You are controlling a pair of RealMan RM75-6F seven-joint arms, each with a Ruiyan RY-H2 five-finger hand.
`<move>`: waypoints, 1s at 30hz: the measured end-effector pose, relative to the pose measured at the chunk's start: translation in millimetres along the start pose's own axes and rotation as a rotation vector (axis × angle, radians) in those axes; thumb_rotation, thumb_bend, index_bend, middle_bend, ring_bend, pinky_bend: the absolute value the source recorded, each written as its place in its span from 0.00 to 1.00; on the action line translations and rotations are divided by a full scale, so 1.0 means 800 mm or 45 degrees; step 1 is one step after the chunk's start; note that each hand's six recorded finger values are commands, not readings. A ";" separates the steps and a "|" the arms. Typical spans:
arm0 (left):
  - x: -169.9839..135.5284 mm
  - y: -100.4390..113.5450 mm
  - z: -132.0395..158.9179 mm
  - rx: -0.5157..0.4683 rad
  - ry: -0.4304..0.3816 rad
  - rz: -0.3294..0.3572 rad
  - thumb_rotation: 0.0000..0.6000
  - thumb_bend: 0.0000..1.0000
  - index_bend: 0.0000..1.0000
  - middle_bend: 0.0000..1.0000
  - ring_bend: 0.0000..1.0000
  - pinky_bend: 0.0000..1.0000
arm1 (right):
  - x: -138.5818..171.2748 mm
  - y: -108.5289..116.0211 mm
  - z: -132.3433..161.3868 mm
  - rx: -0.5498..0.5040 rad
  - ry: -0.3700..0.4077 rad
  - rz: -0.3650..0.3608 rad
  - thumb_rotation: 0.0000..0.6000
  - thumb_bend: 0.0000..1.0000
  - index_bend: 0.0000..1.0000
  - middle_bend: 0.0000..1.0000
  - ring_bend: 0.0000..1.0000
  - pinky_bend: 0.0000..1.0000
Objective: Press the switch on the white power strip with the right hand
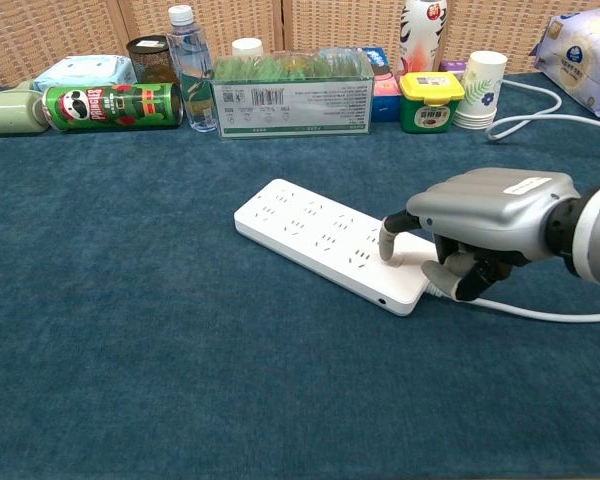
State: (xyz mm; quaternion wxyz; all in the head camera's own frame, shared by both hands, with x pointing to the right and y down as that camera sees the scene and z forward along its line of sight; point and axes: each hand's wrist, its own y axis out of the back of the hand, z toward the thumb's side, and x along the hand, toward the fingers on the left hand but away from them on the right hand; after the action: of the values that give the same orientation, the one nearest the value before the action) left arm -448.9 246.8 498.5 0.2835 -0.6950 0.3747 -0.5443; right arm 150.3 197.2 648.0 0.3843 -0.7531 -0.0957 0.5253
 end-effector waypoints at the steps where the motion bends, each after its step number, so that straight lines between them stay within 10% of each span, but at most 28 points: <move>1: 0.000 0.000 0.000 0.000 0.001 0.001 1.00 0.11 0.00 0.00 0.00 0.02 | 0.000 0.000 -0.001 0.001 -0.001 0.000 1.00 0.70 0.27 0.99 1.00 1.00; 30: 0.001 -0.001 0.000 0.002 0.005 -0.005 1.00 0.11 0.00 0.00 0.00 0.02 | -0.006 -0.010 -0.010 0.000 -0.027 0.032 1.00 0.70 0.29 0.99 1.00 1.00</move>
State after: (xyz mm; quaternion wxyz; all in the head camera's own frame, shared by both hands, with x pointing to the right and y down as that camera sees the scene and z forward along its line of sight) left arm -448.9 246.2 499.5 0.2822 -0.6946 0.3735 -0.5463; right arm 157.6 196.3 658.1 0.3765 -0.7487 -0.0903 0.5380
